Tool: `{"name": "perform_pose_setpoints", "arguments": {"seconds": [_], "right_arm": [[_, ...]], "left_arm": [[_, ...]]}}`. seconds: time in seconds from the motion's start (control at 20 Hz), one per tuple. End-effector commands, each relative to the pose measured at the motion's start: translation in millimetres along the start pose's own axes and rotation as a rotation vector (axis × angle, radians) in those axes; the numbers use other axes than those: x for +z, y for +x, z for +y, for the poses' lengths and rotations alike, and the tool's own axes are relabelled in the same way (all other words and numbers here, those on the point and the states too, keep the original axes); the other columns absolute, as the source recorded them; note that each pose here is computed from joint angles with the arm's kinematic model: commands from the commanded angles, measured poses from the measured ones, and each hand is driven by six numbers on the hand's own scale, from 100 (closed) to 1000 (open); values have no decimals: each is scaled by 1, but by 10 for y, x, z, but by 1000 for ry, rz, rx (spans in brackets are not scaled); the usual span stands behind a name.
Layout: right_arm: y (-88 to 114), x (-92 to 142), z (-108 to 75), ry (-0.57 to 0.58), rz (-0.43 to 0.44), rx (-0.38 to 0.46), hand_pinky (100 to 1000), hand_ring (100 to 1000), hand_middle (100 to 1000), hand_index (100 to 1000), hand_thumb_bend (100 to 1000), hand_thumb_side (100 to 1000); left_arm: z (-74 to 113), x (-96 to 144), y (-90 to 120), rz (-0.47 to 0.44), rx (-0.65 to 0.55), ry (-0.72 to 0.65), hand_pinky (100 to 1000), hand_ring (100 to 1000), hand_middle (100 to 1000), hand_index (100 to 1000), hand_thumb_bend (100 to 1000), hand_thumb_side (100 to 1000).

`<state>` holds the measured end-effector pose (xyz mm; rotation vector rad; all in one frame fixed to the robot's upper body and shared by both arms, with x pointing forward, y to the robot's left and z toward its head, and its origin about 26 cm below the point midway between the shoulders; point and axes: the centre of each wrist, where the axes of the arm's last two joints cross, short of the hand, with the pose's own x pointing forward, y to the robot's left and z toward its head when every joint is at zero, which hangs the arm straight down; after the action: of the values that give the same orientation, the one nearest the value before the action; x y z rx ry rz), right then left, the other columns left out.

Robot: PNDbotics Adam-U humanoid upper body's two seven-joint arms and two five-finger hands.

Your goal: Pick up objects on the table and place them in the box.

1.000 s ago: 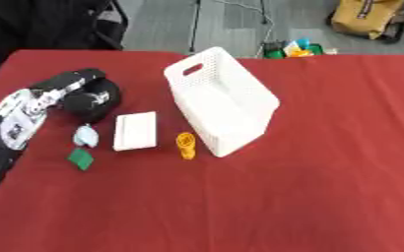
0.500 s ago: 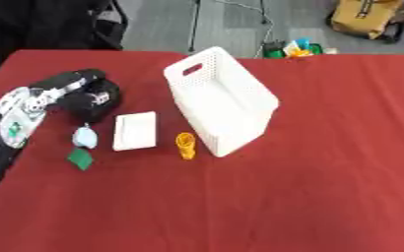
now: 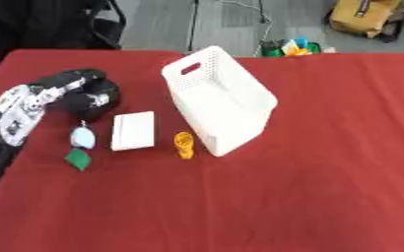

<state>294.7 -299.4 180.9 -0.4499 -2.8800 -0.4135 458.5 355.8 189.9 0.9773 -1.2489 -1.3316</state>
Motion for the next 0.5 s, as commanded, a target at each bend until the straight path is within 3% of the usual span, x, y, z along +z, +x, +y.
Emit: {"name": "perform_pose_setpoints", "arguments": {"seconds": [0.05,0.1,0.15,0.4,0.5], "right_arm": [[47,-77,16,-13,-34,-19,608,572,536,590,100,946],[47,-77,16,-15,-34,-19,608,572,536,590,100,946],[47,-77,16,-17,-33,-19,607,571,534,588,100,944],[47,-77,22,-29,-26,-27,607,568,529,585,100,939],[47,-78,22,-35,-24,-31,606,568,529,583,100,937]], "left_arm": [[-161,3,-74,37,-52,-51,796,1000,1000,1000,561,919],[-168,2,-74,40,-63,-49,796,1000,1000,1000,561,919],[-177,0,-76,43,-72,-49,706,1000,1000,1000,560,908],[-222,-12,-89,52,-92,-63,684,1000,1000,1000,559,895],[-234,-15,-87,49,-87,-59,653,1000,1000,1000,515,886]]}}
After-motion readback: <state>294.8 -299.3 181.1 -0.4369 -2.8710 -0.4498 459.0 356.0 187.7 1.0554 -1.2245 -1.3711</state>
